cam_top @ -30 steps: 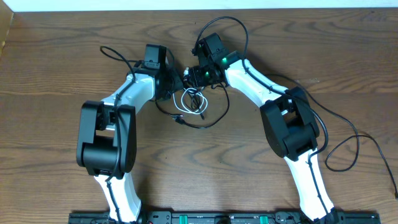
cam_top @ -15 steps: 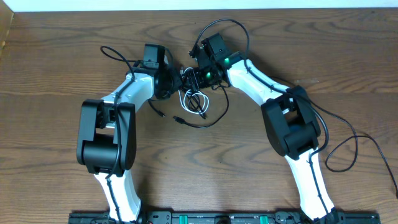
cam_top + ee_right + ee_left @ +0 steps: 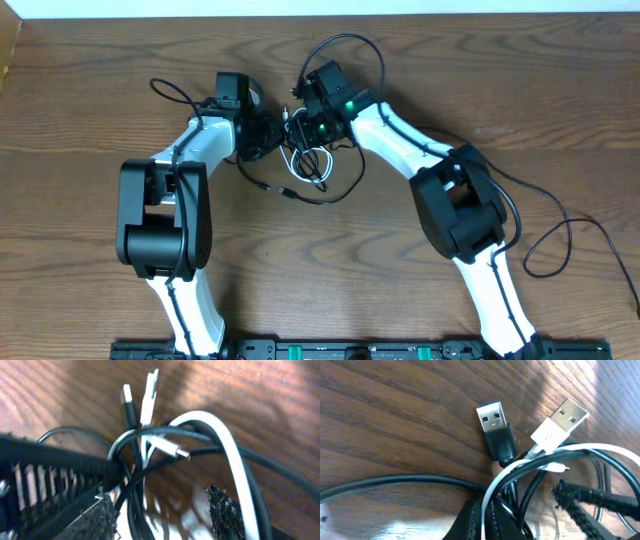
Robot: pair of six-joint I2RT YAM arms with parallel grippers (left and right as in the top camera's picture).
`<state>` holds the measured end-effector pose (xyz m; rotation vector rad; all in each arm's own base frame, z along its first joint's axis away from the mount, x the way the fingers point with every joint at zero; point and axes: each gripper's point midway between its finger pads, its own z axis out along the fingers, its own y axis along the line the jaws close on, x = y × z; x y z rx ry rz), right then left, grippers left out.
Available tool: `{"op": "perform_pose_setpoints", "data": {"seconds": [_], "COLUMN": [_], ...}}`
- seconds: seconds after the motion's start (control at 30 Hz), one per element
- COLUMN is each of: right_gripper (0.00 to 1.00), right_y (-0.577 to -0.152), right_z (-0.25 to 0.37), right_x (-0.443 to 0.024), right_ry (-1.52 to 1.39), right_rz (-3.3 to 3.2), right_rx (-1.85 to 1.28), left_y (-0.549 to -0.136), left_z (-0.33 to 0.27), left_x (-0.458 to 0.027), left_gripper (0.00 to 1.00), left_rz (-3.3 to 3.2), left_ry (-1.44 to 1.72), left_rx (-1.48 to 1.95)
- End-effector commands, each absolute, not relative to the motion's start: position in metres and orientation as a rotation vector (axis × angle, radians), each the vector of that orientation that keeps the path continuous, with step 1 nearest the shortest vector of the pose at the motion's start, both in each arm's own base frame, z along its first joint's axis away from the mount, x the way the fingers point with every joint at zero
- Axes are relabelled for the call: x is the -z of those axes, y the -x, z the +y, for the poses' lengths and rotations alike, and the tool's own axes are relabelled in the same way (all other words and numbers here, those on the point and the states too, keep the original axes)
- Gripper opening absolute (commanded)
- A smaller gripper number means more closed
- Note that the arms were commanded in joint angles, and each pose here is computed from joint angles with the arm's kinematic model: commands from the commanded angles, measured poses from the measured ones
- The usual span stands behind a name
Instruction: Untangle cables
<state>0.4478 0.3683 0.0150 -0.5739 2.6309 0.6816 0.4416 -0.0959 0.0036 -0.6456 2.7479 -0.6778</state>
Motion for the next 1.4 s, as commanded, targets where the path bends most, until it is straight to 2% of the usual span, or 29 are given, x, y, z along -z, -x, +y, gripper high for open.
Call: {"op": "perform_pose_setpoints", "data": {"seconds": [0.0,0.23,0.67,0.87,0.93,1.07,1.23,1.37], "right_gripper": [0.60,0.58,0.55,0.53,0.54,0.56,0.54,0.54], "right_y": [-0.450,-0.451,-0.457,-0.465,-0.460,-0.438,-0.439,-0.441], "right_z": [0.349,0.313,0.304,0.306,0.319,0.367,0.389,0.394], "right_x": [0.031,0.042,0.041,0.008,-0.003,-0.038,-0.073,-0.082], "right_ry": [0.544,0.461,0.415,0.474,0.587,0.931,0.965,0.975], "right_rz": [2.689,2.753,2.758,2.730,2.724,2.592,2.493,2.465], "right_rx": [-0.471,-0.223,-0.210,-0.212,-0.297,-0.663,-0.820,-0.832], "left_y": [-0.429,-0.425,-0.418,-0.417,-0.420,-0.430,-0.433,-0.435], "left_z": [-0.070,-0.042,0.022,0.031,0.026,0.001,-0.006,-0.013], "left_x": [0.026,0.032,0.008,0.006,0.003,-0.008,-0.011,-0.015], "left_gripper": [0.07,0.07,0.07,0.07,0.07,0.07,0.08,0.07], "left_rz": [2.810,2.804,2.719,2.696,2.689,2.682,2.677,2.665], "left_ry": [0.710,0.802,1.044,1.090,1.080,0.910,0.868,0.845], "left_rx": [0.500,0.363,0.453,0.514,0.574,0.757,0.797,0.854]}}
